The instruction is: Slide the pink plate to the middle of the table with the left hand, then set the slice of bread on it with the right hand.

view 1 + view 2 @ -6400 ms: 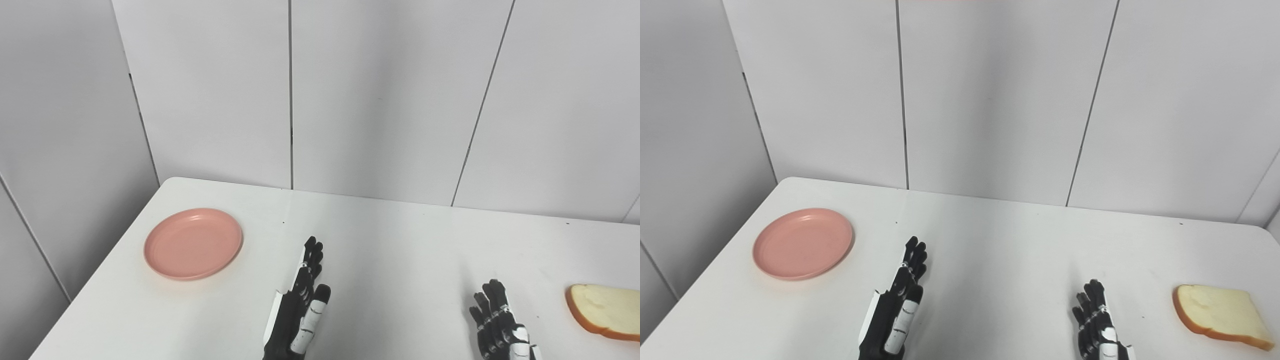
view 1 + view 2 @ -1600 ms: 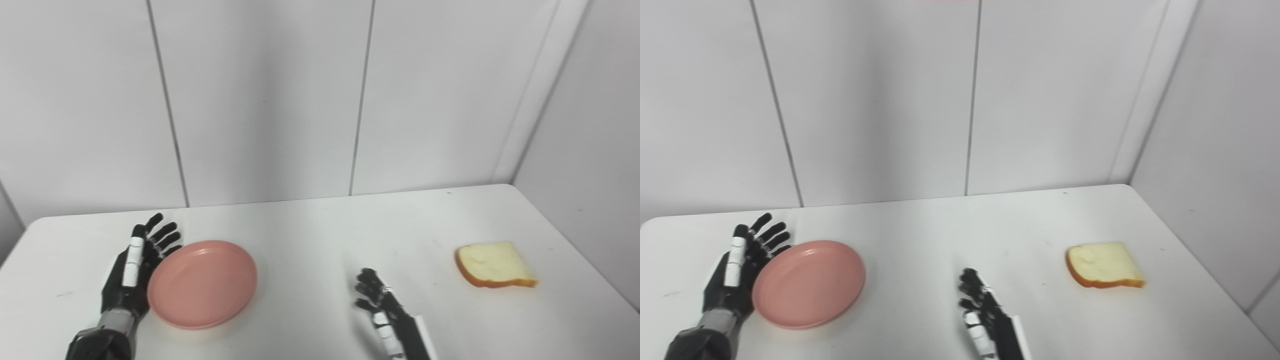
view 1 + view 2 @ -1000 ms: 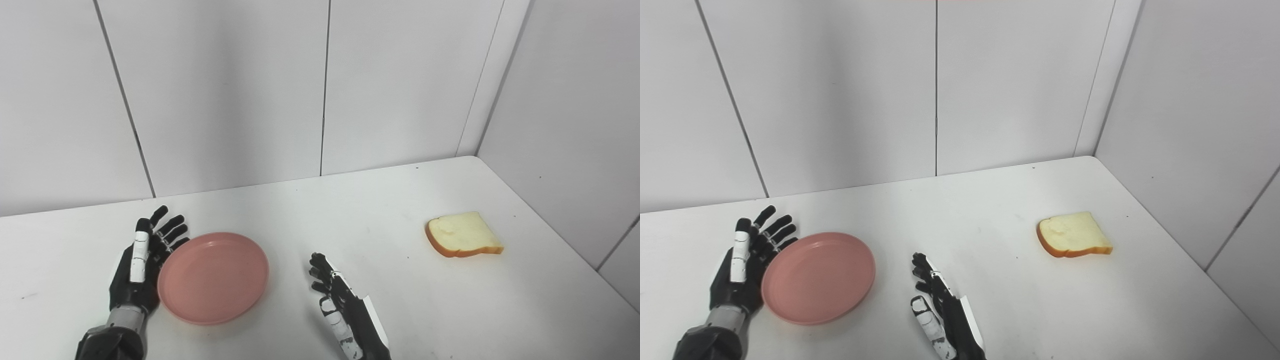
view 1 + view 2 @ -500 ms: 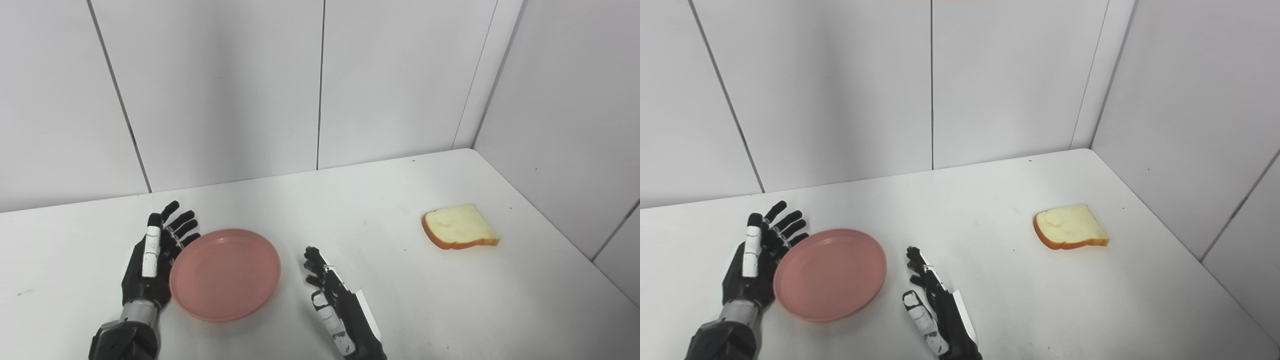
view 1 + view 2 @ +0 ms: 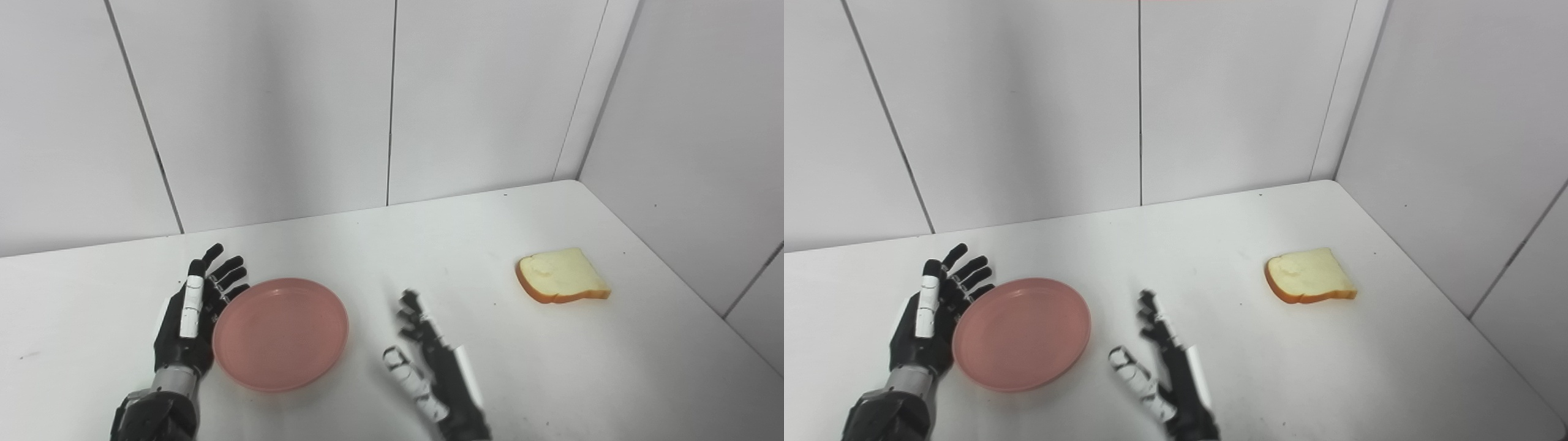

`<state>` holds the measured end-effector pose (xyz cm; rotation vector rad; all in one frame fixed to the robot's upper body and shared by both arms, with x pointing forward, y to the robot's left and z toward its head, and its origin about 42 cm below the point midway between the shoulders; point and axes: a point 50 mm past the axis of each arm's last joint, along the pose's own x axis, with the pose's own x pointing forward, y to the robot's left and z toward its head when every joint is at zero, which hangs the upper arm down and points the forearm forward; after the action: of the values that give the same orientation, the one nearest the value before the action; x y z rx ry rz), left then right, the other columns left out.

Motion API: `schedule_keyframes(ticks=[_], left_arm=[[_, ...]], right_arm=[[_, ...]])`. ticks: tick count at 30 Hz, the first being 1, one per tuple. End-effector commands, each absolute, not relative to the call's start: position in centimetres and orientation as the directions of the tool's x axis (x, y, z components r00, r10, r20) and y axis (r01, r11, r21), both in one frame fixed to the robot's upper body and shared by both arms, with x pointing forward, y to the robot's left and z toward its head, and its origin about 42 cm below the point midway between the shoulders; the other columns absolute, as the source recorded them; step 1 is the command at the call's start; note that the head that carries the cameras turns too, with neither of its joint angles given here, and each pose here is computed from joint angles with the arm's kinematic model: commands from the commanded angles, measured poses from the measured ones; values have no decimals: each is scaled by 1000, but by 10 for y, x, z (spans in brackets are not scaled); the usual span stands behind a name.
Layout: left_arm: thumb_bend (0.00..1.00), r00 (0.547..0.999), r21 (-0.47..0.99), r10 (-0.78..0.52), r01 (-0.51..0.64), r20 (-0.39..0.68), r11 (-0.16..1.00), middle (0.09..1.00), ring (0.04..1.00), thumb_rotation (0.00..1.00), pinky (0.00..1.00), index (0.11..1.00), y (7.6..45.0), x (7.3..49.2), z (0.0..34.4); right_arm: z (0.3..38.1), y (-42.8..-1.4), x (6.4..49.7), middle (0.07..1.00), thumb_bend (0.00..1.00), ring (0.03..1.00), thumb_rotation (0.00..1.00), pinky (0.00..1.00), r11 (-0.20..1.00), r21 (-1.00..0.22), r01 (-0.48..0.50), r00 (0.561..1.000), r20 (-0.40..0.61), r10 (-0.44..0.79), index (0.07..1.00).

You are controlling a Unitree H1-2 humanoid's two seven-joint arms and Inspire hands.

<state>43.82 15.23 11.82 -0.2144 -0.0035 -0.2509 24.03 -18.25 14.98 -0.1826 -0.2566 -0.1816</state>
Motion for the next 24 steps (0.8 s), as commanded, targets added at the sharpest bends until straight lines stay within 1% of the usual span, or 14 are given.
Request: schedule_keyframes(ticks=[1, 3, 6, 9, 11, 13, 15, 16, 17, 18, 19, 20, 23, 24], left_arm=[[920, 964, -217, -240, 211, -116, 953, 778, 798, 837, 723, 850, 158, 423, 83], [907, 963, -220, -241, 211, -118, 952, 774, 796, 839, 721, 837, 156, 423, 83], [899, 962, -224, -245, 213, -124, 951, 782, 799, 846, 726, 831, 153, 422, 82], [912, 960, -228, -246, 211, -138, 951, 799, 801, 847, 720, 837, 149, 421, 81], [914, 959, -227, -250, 215, -136, 950, 802, 805, 847, 717, 842, 147, 419, 80], [917, 958, -232, -255, 220, -133, 948, 801, 808, 843, 718, 843, 146, 419, 79], [922, 958, -237, -254, 218, -134, 947, 801, 808, 835, 725, 844, 145, 418, 79], [919, 958, -237, -253, 217, -134, 947, 800, 805, 836, 727, 841, 145, 418, 79], [919, 958, -239, -252, 215, -135, 947, 800, 805, 836, 727, 841, 144, 418, 78], [921, 959, -242, -250, 213, -136, 947, 797, 801, 835, 725, 840, 143, 418, 78], [923, 959, -246, -250, 211, -136, 946, 793, 797, 833, 724, 838, 142, 418, 78], [922, 959, -249, -250, 211, -135, 945, 789, 794, 832, 724, 837, 141, 418, 78], [922, 959, -247, -251, 213, -134, 945, 781, 791, 831, 722, 838, 141, 417, 77], [914, 959, -244, -251, 214, -131, 946, 787, 795, 834, 720, 842, 141, 417, 77]], right_arm=[[173, -197, 243, 951, 799, 912, 800, 882, 945, -201, 257, 928, 326, -182, 966], [190, -214, 251, 957, 827, 920, 823, 895, 927, -245, 282, 918, 349, -187, 977], [212, -233, 260, 961, 851, 932, 813, 920, 916, -270, 296, 913, 361, -189, 978], [241, -256, 268, 958, 840, 939, 772, 895, 912, -275, 306, 904, 384, -187, 964], [257, -271, 273, 955, 844, 938, 763, 873, 892, -312, 327, 898, 397, -190, 954], [274, -288, 280, 946, 863, 936, 758, 879, 860, -373, 349, 893, 410, -185, 942], [290, -303, 286, 933, 900, 934, 737, 887, 834, -425, 353, 900, 397, -179, 936], [296, -309, 290, 926, 945, 928, 697, 908, 834, -431, 346, 906, 385, -177, 932], [301, -314, 293, 926, 945, 928, 697, 908, 837, -431, 338, 910, 376, -173, 932], [306, -319, 296, 916, 979, 899, 666, 885, 835, -439, 331, 913, 372, -166, 927], [310, -325, 299, 910, 990, 881, 651, 866, 831, -451, 326, 916, 369, -160, 924], [312, -328, 301, 908, 997, 885, 635, 874, 827, -460, 324, 918, 366, -156, 921], [326, -344, 311, 900, 1000, 902, 594, 900, 769, -550, 327, 926, 348, -146, 934], [330, -350, 314, 909, 1000, 906, 591, 878, 746, -583, 320, 933, 333, -139, 950]])
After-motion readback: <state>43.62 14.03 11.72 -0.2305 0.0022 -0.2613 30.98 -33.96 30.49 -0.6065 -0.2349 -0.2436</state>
